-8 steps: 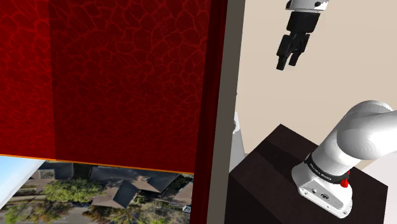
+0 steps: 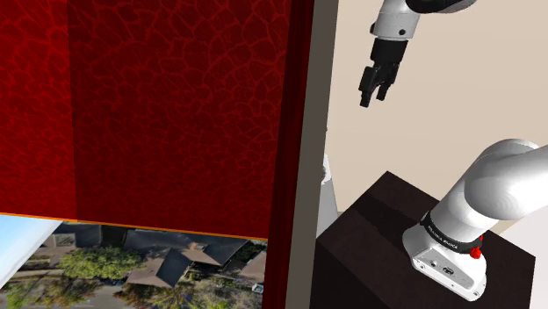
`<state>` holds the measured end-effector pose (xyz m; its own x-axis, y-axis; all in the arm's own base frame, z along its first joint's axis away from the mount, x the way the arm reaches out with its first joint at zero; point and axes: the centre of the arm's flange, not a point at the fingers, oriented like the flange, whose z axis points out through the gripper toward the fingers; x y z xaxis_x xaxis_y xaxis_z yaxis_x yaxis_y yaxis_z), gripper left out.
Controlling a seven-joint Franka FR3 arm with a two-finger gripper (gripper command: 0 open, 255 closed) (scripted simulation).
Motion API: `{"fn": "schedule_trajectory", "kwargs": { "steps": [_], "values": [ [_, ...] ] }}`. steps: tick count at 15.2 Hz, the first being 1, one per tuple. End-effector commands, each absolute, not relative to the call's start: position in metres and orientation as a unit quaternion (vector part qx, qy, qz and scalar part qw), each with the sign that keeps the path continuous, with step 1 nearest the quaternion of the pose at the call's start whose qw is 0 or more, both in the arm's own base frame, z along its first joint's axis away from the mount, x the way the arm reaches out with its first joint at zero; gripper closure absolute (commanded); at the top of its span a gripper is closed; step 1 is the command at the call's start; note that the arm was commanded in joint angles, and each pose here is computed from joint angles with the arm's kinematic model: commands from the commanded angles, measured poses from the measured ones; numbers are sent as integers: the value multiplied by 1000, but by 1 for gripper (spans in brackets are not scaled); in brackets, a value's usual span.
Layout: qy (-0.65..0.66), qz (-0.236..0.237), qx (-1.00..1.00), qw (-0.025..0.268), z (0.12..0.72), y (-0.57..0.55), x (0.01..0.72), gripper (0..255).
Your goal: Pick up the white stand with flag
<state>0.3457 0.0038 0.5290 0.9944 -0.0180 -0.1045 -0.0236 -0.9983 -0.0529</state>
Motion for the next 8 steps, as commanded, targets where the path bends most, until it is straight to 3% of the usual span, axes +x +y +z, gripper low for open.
{"fn": "schedule_trajectory", "kwargs": {
  "steps": [1, 8],
  "values": [
    [7, 51, -998, 23, 510, -3, 363, 0],
    [-4, 50, -999, 11, 446, -24, 424, 0]
  ]
}}
